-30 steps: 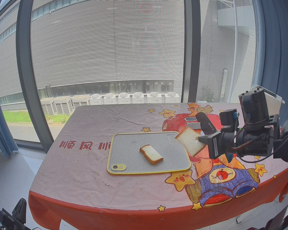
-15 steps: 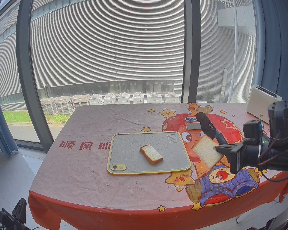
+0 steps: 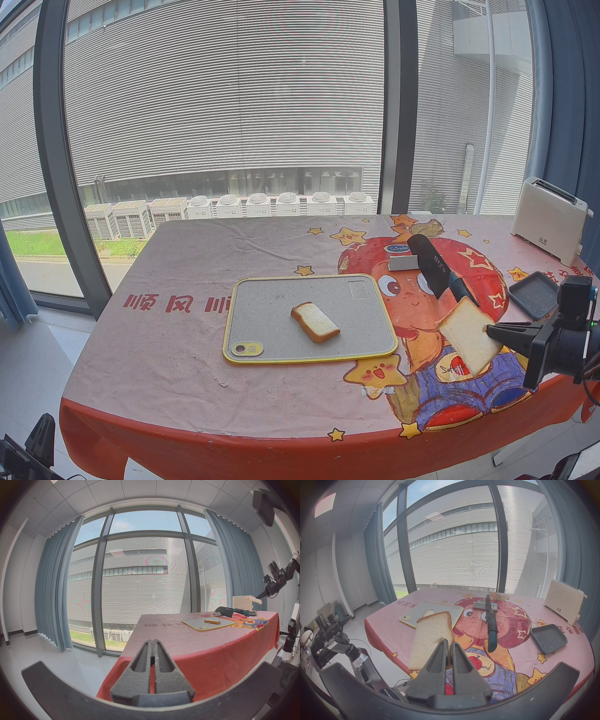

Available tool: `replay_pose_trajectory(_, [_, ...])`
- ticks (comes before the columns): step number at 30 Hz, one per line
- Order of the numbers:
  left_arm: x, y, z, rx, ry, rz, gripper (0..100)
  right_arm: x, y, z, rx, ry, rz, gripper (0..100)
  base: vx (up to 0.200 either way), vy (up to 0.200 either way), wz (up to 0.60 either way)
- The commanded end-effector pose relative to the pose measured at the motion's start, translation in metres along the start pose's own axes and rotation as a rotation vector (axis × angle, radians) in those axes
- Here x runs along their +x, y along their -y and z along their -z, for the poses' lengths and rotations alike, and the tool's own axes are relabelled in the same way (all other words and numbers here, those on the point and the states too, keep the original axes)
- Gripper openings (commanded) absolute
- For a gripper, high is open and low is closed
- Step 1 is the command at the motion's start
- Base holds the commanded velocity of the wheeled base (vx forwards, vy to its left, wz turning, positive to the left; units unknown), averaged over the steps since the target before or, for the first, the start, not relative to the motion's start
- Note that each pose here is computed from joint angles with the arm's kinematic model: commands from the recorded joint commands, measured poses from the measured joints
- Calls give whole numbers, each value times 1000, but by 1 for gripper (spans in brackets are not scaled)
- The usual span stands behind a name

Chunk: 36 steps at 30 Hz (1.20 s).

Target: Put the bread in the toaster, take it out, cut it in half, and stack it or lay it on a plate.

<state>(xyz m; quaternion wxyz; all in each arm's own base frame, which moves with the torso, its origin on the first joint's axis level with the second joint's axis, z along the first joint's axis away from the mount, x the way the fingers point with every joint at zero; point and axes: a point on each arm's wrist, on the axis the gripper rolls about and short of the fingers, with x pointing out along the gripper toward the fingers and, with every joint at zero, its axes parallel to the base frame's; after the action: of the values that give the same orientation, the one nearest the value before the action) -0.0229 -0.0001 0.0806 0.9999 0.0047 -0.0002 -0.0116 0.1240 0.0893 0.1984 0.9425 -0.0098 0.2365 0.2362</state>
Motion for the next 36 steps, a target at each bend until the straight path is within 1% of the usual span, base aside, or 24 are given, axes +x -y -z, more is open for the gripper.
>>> replay_pose_trajectory(1, [0, 0, 5, 1, -2, 1, 0, -16, 1, 0, 8, 58, -11, 0, 0, 0, 0])
replay_pose_trajectory(2, [0, 0, 5, 1, -2, 0, 0, -17, 1, -1, 8, 61, -13, 0, 0, 0, 0])
replay_pose_trajectory(9, [0, 0, 5, 0, -2, 1, 0, -15, 2, -1, 14, 59, -5, 0, 0, -200, 0])
replay_pose_trajectory(16, [0, 0, 5, 0, -2, 0, 0, -14, 1, -10, 26, 138, -12, 0, 0, -200, 0])
replay_pose_trajectory(18, [0, 0, 5, 0, -2, 0, 0, -11, 1, -11, 34, 148, -13, 0, 0, -200, 0])
replay_pose_trajectory(20, [0, 0, 5, 0, -2, 0, 0, -10, 0, -12, 38, 150, -14, 0, 0, -200, 0])
replay_pose_trajectory(21, [0, 0, 5, 0, -2, 0, 0, -8, 0, -12, 58, 150, -14, 0, 0, -200, 0])
replay_pose_trajectory(23, [0, 0, 5, 0, -2, 0, 0, -5, 0, -13, 70, 144, -13, 0, 0, -200, 0])
replay_pose_trajectory(29, [0, 0, 5, 0, -2, -2, 0, 1, 0, -11, 73, 120, -8, 0, 0, -200, 0])
replay_pose_trajectory(36, [0, 0, 5, 0, -2, -2, 0, 5, 9, -13, 89, 115, 47, 0, 0, -200, 0])
